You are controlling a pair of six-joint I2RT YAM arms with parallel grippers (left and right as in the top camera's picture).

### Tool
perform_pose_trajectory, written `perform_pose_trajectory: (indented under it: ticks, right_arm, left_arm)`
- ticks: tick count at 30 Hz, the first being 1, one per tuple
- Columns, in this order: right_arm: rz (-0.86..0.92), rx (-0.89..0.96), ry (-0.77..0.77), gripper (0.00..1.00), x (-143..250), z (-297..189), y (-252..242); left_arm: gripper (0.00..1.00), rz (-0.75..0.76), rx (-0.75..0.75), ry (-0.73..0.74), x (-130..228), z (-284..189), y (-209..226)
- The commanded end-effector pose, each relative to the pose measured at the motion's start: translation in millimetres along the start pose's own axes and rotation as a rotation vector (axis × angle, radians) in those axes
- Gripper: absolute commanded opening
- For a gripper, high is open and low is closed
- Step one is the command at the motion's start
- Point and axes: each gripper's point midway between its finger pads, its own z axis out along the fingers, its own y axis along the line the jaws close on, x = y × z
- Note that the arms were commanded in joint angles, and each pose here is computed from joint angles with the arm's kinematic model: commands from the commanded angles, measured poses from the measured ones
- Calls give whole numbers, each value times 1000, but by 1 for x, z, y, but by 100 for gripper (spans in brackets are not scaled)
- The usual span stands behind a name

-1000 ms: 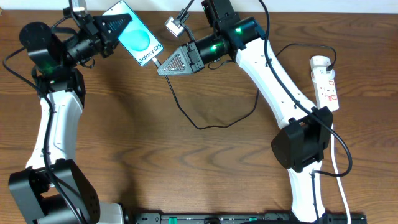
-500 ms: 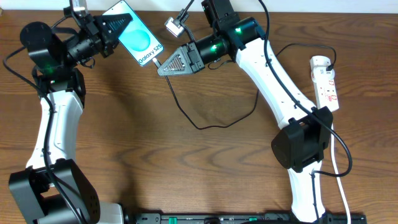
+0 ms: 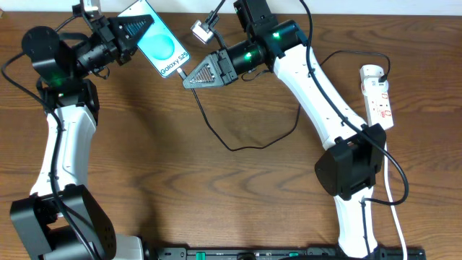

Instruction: Plug charger to phone and switch on socket

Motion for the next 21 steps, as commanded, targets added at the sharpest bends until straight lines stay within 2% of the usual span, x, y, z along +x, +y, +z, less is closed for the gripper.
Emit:
perform_pose_trajectory:
  ticks: [1,21]
  right_arm:
    - [-21,-11,-12,1,-6,-4,8]
    - [-23,-12,-23,1,-14,-4,9]
  left_arm:
    - [7,53,52,172,31,5,-14]
    - [7,127,73,223,40,3,-15]
